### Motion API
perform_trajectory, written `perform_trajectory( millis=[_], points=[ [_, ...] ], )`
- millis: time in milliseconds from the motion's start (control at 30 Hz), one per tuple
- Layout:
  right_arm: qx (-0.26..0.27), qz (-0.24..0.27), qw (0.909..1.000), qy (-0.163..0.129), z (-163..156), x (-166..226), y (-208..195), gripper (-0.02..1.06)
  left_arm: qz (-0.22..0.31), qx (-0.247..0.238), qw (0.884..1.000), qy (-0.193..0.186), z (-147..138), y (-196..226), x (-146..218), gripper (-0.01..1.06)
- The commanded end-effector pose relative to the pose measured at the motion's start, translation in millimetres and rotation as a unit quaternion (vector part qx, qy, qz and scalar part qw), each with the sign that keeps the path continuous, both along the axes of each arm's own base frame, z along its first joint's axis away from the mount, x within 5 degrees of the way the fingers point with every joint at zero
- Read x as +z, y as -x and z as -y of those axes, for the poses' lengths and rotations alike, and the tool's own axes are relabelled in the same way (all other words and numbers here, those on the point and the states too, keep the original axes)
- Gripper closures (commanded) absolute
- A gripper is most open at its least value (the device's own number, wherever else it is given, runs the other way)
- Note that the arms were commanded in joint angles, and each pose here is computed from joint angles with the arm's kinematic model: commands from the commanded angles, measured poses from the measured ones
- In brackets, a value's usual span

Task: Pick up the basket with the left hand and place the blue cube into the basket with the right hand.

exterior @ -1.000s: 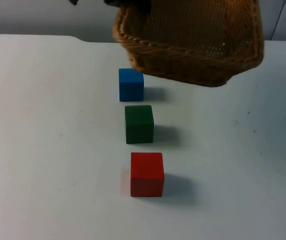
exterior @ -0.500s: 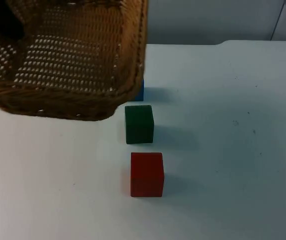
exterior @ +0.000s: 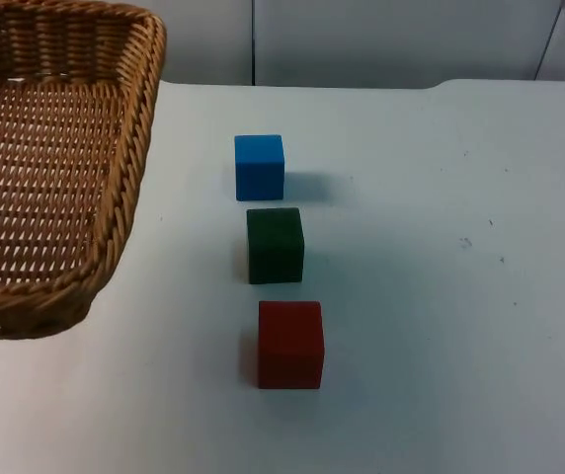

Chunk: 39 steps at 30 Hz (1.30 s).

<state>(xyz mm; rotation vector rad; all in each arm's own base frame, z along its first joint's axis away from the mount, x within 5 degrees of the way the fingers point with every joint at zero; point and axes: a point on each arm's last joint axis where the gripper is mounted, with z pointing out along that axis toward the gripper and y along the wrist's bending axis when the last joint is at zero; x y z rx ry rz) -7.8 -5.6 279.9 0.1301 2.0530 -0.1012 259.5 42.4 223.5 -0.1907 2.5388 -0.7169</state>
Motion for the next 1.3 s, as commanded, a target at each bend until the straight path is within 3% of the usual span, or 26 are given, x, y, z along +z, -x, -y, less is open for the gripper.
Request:
perform_trajectory(
  millis=[0, 300, 433, 767, 933, 1033, 1067, 1167, 1267],
  points=[
    [-0.001, 0.002, 1.0000, -0.001, 0, -2, -1, 0.04, 0.011, 0.012, 1.000, 0.013, -2, 2, 4, 1.05],
    [-0.001, 0.002, 1.0000, -0.001, 0, -2, -1, 0.04, 0.019, 0.020, 1.000, 0.001, -4, 1, 2, 1.05],
    [0.009, 0.007, 0.9998, -0.014, -3, 0, 0, 0.04, 0.020, 0.022, 1.000, 0.002, -4, 0, 2, 1.05],
    [0.079, 0.027, 0.9957, -0.042, -14, 54, -41, 0.04, 0.020, 0.023, 1.000, 0.003, -4, 0, 2, 1.05],
    [0.119, 0.000, 0.9901, -0.075, -19, 87, -96, 0.04, 0.021, 0.024, 0.999, 0.006, -3, 0, 2, 1.05],
    [0.166, -0.007, 0.9812, -0.099, -24, 111, -157, 0.06, 0.021, 0.024, 0.999, 0.006, -3, 0, 2, 1.05],
    [0.166, -0.007, 0.9812, -0.099, -24, 111, -157, 0.06, 0.021, 0.024, 0.999, 0.006, -3, 0, 2, 1.05],
    [0.229, -0.017, 0.9639, -0.135, -37, 126, -218, 0.06, 0.021, 0.024, 0.999, 0.006, -3, 0, 2, 1.05],
    [0.268, -0.028, 0.9540, -0.131, -56, 130, -248, 0.06, 0.021, 0.024, 0.999, 0.006, -3, 0, 2, 1.05]
  ],
)
